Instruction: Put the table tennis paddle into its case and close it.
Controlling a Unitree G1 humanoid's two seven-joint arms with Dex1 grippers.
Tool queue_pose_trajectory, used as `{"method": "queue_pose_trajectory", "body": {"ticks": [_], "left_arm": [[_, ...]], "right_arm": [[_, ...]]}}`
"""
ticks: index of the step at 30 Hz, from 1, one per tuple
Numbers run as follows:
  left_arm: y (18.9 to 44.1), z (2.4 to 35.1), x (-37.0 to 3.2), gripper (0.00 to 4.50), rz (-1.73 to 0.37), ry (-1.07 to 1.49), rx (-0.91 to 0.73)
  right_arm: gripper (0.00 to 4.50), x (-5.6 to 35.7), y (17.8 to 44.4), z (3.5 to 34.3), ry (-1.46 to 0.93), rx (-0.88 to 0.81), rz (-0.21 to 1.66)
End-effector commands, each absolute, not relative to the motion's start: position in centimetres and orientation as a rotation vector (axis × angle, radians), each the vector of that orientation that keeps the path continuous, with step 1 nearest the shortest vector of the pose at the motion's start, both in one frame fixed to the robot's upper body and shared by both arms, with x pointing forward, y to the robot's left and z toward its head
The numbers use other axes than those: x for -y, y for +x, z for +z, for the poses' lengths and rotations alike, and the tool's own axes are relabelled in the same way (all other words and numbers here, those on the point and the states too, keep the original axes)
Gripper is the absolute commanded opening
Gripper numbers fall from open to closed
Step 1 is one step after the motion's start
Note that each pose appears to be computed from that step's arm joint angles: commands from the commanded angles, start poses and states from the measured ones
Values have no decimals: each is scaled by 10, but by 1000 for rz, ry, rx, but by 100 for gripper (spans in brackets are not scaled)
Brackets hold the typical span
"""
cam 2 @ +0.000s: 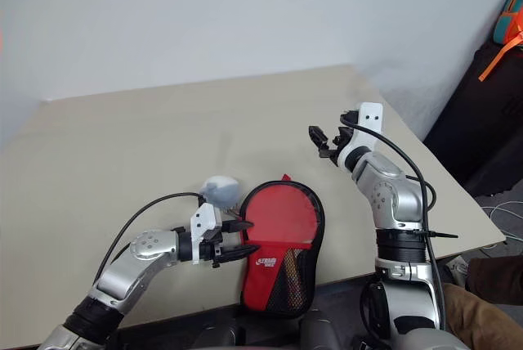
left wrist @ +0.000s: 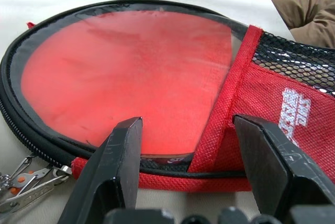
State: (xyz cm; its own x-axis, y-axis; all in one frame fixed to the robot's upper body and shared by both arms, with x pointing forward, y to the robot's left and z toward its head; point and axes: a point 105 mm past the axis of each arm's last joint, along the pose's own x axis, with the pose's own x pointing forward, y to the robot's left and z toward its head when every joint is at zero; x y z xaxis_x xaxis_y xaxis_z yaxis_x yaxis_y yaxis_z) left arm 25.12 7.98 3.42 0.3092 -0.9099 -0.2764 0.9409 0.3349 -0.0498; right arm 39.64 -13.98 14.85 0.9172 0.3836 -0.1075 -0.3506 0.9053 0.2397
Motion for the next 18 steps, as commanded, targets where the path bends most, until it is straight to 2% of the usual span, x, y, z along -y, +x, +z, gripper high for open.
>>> {"method": "queue_pose_trajectory", "body": {"ticks": [1,6,13,18], "left_arm": [[239,-2,-84,286,-1236,150,-413],[238,-14,-82,286,-1241,156,-425],[240,-11,-66,286,-1264,138,-414],[239,-3,-56,286,-1270,130,-402]], "right_arm": [[450,115,398,167,222,-125,496],[450,75,393,164,281,-228,686],[450,14,370,162,297,-382,1007],[450,-3,368,147,244,-462,1066]]}}
